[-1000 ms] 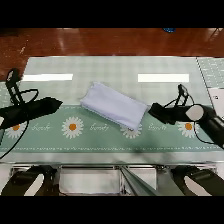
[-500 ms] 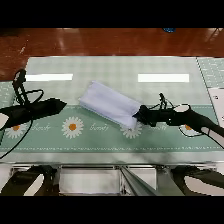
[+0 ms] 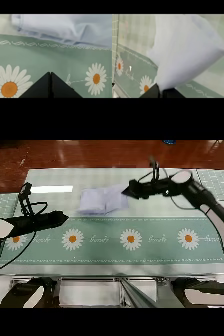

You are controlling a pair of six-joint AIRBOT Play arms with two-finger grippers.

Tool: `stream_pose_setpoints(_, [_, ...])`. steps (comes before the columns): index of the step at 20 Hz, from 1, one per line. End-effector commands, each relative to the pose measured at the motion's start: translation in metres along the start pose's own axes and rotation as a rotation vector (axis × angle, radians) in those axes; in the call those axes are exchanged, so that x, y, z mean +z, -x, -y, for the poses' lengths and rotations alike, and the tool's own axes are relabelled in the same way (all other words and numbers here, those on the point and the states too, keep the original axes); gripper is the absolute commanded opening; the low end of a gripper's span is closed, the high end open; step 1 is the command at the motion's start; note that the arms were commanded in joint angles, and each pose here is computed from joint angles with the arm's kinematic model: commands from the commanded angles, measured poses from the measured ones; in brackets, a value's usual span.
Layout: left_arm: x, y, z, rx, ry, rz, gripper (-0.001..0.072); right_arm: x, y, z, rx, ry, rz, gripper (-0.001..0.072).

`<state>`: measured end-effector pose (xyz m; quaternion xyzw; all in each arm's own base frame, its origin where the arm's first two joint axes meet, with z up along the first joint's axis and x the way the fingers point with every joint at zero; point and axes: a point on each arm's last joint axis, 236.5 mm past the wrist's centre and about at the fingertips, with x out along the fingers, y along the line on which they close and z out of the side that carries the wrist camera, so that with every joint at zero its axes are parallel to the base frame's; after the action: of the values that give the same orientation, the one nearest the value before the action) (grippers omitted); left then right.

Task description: Fold the shirts.

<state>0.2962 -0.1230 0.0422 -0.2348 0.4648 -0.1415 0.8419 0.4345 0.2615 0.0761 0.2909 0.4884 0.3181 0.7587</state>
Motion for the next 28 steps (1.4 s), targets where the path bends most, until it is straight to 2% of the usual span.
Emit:
stream_pose_setpoints(1, [-0.001, -0.002, -0.001, 0.002, 0.003, -0.009, 0.0026, 0.058, 0.058, -0.022, -0.118, 0.091, 0.082, 0.0021])
stream_pose_setpoints(5, [-0.001, -0.002, -0.001, 0.002, 0.003, -0.008, 0.0026, 0.091, 0.129, -0.025, -0.137, 0.054, 0.146, 0.0021])
stream_pose_setpoints(9, [-0.001, -0.002, -0.001, 0.002, 0.003, -0.008, 0.0026, 0.108, 0.21, 0.008, -0.205, -0.047, 0.232, 0.0021])
stream_pose_setpoints(14, [-0.001, -0.002, -0.001, 0.002, 0.003, -0.008, 0.0026, 0.088, 0.323, 0.054, -0.322, -0.205, 0.344, 0.002])
stream_pose_setpoints(21, [-0.001, -0.002, -0.001, 0.002, 0.003, -0.008, 0.0026, -0.006, 0.411, 0.104, -0.536, -0.458, 0.374, 0.0019])
stream_pose_setpoints(25, [-0.001, -0.002, -0.001, 0.002, 0.003, -0.007, 0.0026, -0.081, 0.438, 0.149, -0.656, -0.697, 0.442, 0.0019])
stream_pose_setpoints(28, [-0.001, -0.002, -0.001, 0.002, 0.003, -0.007, 0.0026, -0.159, 0.465, 0.183, -0.824, -0.914, 0.488, 0.0019])
